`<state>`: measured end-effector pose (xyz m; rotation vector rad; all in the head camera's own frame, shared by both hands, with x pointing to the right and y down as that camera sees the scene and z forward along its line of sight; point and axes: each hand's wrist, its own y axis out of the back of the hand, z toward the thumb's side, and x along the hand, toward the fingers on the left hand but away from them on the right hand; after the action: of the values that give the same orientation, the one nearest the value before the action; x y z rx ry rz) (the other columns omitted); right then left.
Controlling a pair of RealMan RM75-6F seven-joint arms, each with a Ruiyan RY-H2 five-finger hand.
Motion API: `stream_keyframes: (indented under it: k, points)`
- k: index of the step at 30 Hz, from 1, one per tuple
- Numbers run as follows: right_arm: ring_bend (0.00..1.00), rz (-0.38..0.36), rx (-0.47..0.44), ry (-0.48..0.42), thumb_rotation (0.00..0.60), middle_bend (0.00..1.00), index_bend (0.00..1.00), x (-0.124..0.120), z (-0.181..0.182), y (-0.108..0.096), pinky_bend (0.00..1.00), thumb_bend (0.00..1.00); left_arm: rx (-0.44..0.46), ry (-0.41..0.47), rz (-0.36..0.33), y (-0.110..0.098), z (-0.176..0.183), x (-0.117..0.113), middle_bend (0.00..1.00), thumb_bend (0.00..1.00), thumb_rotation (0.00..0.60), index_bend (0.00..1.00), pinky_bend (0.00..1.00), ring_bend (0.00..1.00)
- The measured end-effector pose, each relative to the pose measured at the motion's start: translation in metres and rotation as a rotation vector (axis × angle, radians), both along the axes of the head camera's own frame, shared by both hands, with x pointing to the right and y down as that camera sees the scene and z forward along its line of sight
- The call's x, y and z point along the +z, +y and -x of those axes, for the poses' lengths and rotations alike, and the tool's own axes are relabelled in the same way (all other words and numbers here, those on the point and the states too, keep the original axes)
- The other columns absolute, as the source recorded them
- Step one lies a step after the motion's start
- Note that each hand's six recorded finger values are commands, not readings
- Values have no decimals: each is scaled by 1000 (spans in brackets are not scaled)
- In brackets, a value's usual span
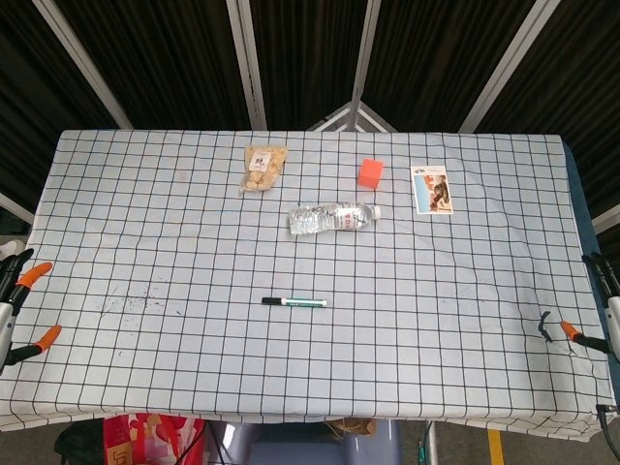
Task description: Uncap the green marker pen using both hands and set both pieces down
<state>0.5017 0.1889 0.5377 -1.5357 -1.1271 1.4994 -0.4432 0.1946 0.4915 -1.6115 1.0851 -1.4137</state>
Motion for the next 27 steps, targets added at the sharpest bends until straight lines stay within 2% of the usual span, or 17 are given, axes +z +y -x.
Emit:
stream_keyframes:
  k: [4, 8, 11, 14, 18, 21, 24, 27]
  points:
    - [162, 1, -2, -1, 600, 83, 91, 1, 0, 1, 123, 209, 11, 1, -2, 1, -6, -1, 3, 335, 600, 159, 0, 0]
    - [162, 4, -1, 3, 600, 94, 118, 2, 0, 2, 80, 209, 9, -1, 0, -1, -7, -1, 3, 335, 600, 144, 0, 0]
    - [162, 5, 10, 12, 600, 153, 187, 3, -2, 3, 65, 209, 8, 6, -2, -2, -8, -2, 3, 335, 600, 143, 0, 0]
    - [162, -7, 15, 81, 600, 238, 249, -1, -10, 9, 61, 212, 9, 2, 0, -2, -8, -2, 3, 335, 600, 143, 0, 0]
    - [162, -32, 6, 98, 600, 284, 307, 16, 13, 15, 61, 215, 12, 5, -5, -4, -10, -3, 3, 335, 600, 143, 0, 0]
    - [162, -32, -8, 29, 600, 287, 333, 25, 43, 18, 61, 214, 17, 5, -11, -5, -12, -6, 3, 335, 600, 143, 0, 0]
    - [162, -29, -49, -24, 600, 289, 338, 21, 69, 5, 61, 215, 23, 1, -16, -7, -14, -8, 3, 335, 600, 143, 0, 0]
    - [162, -19, -95, -39, 600, 298, 338, 26, 95, -9, 61, 222, 26, -4, -19, -8, -14, -10, 3, 335, 600, 143, 0, 0]
